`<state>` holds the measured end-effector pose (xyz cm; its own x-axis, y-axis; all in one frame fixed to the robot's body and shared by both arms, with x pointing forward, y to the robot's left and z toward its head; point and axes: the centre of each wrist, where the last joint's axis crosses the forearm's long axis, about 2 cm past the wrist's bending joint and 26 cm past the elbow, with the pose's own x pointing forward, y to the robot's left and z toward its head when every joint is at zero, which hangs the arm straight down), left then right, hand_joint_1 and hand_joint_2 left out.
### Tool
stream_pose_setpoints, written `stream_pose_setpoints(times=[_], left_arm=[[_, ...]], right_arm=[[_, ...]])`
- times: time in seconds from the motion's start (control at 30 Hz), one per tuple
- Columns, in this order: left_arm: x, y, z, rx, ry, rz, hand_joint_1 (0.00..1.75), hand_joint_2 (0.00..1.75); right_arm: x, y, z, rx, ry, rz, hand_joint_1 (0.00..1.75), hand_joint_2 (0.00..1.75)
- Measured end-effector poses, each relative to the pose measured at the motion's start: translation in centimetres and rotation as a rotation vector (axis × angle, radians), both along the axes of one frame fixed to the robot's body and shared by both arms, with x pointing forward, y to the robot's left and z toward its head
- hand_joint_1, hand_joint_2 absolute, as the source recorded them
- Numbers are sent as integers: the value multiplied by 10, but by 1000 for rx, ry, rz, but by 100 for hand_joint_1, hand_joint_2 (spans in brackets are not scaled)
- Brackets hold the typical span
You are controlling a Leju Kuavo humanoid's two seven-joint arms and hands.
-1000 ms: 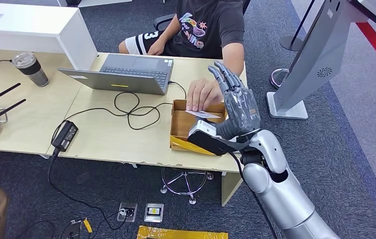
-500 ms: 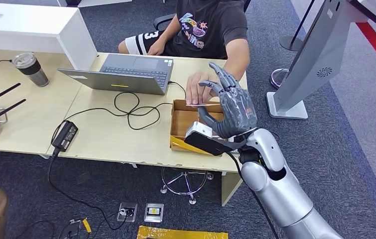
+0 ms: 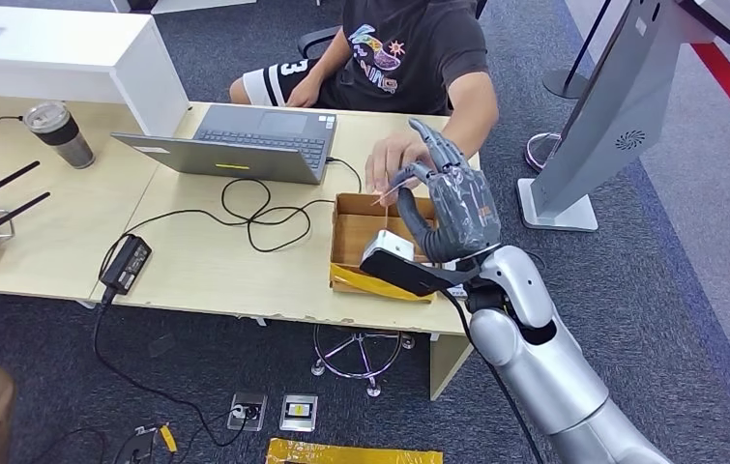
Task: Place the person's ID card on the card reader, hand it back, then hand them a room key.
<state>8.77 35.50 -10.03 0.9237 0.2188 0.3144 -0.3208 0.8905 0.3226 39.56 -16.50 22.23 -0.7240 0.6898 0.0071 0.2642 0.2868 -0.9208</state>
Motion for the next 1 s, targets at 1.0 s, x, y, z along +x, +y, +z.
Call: stream_pose_setpoints(times=[1.0], left_arm=[[0,3,0,7,2,-6,0,175]], right_arm=[[2,-4,2,1,-4,-10,175,175]])
